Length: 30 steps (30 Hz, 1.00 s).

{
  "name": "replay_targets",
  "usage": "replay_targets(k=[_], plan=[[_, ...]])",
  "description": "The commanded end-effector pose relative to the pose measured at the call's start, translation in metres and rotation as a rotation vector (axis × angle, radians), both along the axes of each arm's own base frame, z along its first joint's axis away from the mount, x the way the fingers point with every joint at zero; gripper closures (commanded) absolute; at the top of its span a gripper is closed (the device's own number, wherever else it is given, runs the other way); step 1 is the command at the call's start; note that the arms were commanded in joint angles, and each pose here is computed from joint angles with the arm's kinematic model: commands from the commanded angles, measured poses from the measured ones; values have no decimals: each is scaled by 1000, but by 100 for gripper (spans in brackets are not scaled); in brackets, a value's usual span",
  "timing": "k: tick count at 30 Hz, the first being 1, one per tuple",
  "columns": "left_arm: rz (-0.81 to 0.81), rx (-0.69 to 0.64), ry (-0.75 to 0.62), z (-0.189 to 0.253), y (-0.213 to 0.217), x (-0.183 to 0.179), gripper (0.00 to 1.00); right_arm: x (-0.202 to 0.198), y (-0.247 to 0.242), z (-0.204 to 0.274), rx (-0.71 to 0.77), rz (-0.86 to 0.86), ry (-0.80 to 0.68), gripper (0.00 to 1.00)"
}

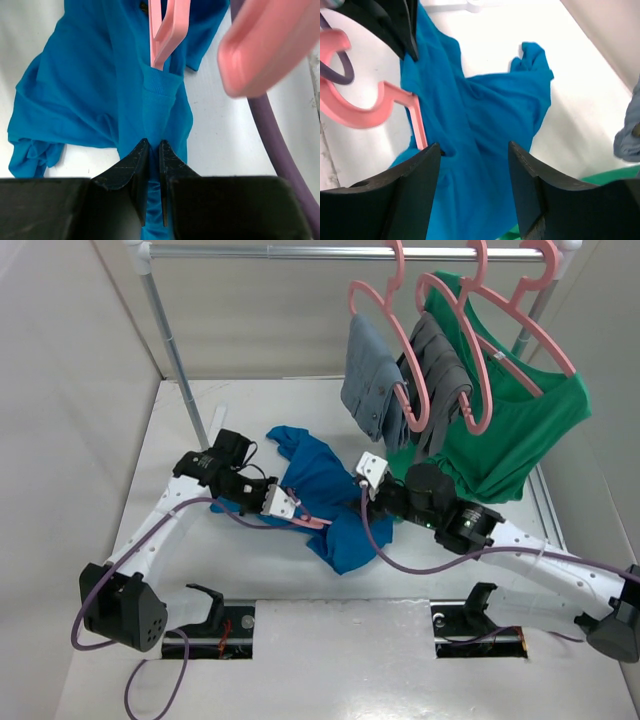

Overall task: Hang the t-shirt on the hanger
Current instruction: Place tshirt on hanger

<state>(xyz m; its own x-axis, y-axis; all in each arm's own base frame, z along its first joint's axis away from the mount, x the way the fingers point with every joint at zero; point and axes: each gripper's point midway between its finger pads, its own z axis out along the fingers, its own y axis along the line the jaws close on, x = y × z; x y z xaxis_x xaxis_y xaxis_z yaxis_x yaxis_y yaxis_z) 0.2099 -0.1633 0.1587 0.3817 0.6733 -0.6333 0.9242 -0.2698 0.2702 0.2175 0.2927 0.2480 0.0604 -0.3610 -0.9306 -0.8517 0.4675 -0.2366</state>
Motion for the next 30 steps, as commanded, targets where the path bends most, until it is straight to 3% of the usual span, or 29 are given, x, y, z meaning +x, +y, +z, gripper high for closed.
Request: replay_targets(k=[1, 9, 13, 21, 30], plan=[[-52, -72, 2, 18, -12, -9, 100, -5, 9, 21, -6, 75, -53, 38], [-62, -123, 13, 34, -23, 0, 100, -20, 60, -15, -94, 257, 42, 38], [-42, -122, 13, 33, -17, 3, 100, -18, 68, -43, -129, 265, 88, 38], [-27, -128, 16, 35, -12, 2, 100, -16, 79, -49, -49, 254, 107, 38], [36, -299, 133, 60, -10, 15, 100, -6, 82, -70, -47, 193, 138, 38]])
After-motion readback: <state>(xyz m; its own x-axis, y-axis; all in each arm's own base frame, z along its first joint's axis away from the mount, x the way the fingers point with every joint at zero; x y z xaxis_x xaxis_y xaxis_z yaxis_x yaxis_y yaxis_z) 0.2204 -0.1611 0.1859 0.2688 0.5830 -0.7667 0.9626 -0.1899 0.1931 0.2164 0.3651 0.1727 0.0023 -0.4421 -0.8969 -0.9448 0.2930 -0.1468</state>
